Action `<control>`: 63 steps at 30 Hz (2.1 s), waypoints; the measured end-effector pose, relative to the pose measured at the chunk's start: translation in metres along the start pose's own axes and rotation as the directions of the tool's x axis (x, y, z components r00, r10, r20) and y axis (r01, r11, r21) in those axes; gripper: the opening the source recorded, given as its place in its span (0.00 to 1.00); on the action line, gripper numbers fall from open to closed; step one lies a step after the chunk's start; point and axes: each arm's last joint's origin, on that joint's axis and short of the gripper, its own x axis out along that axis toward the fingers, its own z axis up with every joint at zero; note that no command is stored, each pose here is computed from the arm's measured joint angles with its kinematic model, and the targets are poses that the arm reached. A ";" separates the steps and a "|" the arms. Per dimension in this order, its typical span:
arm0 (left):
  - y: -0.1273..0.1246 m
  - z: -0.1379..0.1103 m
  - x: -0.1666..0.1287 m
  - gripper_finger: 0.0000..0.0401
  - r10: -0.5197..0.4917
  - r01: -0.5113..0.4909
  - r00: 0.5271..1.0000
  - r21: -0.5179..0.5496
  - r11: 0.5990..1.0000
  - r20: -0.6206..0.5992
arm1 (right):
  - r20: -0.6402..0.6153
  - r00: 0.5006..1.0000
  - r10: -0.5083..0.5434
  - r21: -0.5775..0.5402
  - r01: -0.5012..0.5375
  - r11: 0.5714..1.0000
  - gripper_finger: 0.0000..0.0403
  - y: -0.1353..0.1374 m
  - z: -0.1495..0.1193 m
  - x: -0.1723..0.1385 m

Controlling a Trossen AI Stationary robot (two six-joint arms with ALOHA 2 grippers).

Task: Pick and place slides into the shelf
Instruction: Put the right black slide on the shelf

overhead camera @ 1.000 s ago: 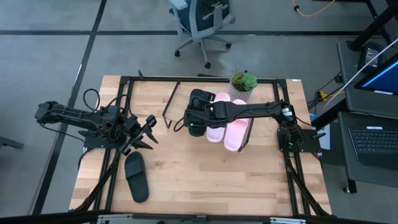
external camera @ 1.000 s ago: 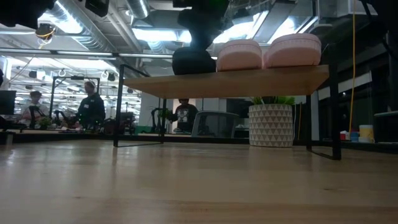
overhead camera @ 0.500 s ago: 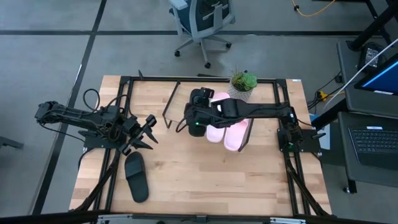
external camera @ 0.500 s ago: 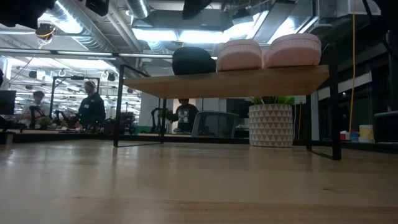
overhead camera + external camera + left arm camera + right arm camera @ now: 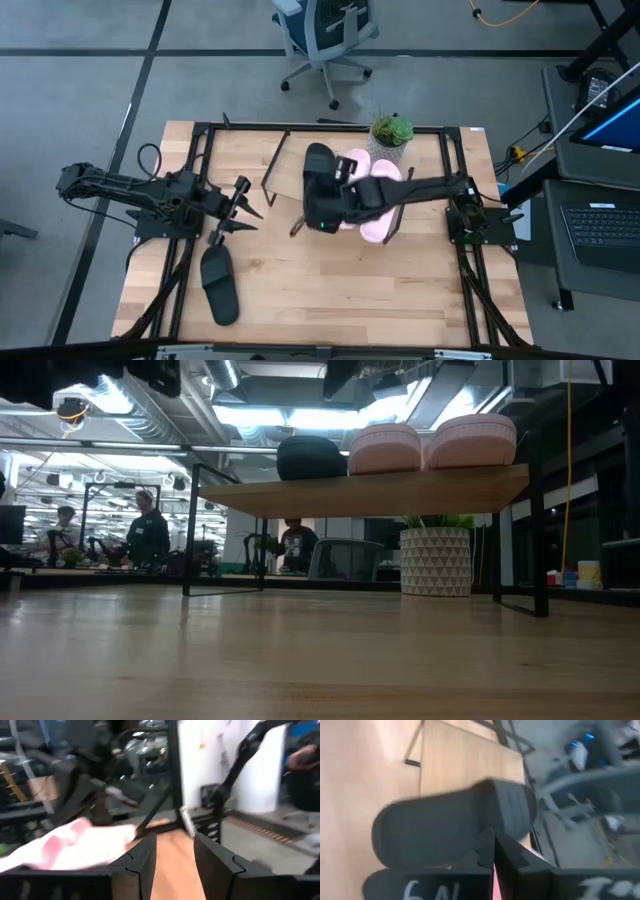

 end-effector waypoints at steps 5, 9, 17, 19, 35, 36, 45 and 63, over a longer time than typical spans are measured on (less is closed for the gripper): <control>0.004 -0.007 -0.001 0.31 0.167 -0.162 0.982 0.071 0.984 -0.084 | -0.016 0.987 -0.158 0.045 0.158 0.986 0.01 0.035 -0.028 -0.008; 0.007 -0.008 -0.001 0.31 0.253 -0.241 0.963 0.121 0.963 -0.097 | 0.018 0.989 -0.148 0.091 0.146 0.985 0.00 0.064 -0.045 -0.025; 0.007 -0.008 -0.001 0.26 0.250 -0.237 0.963 0.132 0.963 -0.096 | 0.121 0.984 -0.130 0.191 0.105 0.976 0.00 0.109 -0.071 -0.045; 0.007 -0.008 -0.001 0.22 0.250 -0.237 0.964 0.132 0.963 -0.095 | 0.139 0.984 -0.113 0.219 0.081 0.972 0.00 0.121 -0.078 -0.041; 0.007 -0.008 -0.001 0.12 0.248 -0.241 0.964 0.081 0.967 -0.095 | 0.502 0.803 0.320 0.100 -0.422 0.901 0.00 0.159 -0.107 -0.020; 0.007 -0.008 -0.001 0.12 0.248 -0.241 0.964 0.082 0.967 -0.095 | 0.535 0.768 0.351 0.067 -0.453 0.889 0.00 0.156 -0.113 -0.019; 0.017 -0.001 -0.002 0.11 0.311 -0.301 0.943 0.095 0.949 -0.120 | 0.740 0.590 0.323 0.015 -0.494 0.869 0.00 0.084 -0.155 -0.037; 0.117 0.051 0.054 0.00 0.473 -0.450 0.641 0.203 0.869 -0.605 | 0.753 0.590 0.293 -0.042 -0.401 0.915 0.00 0.044 -0.209 -0.021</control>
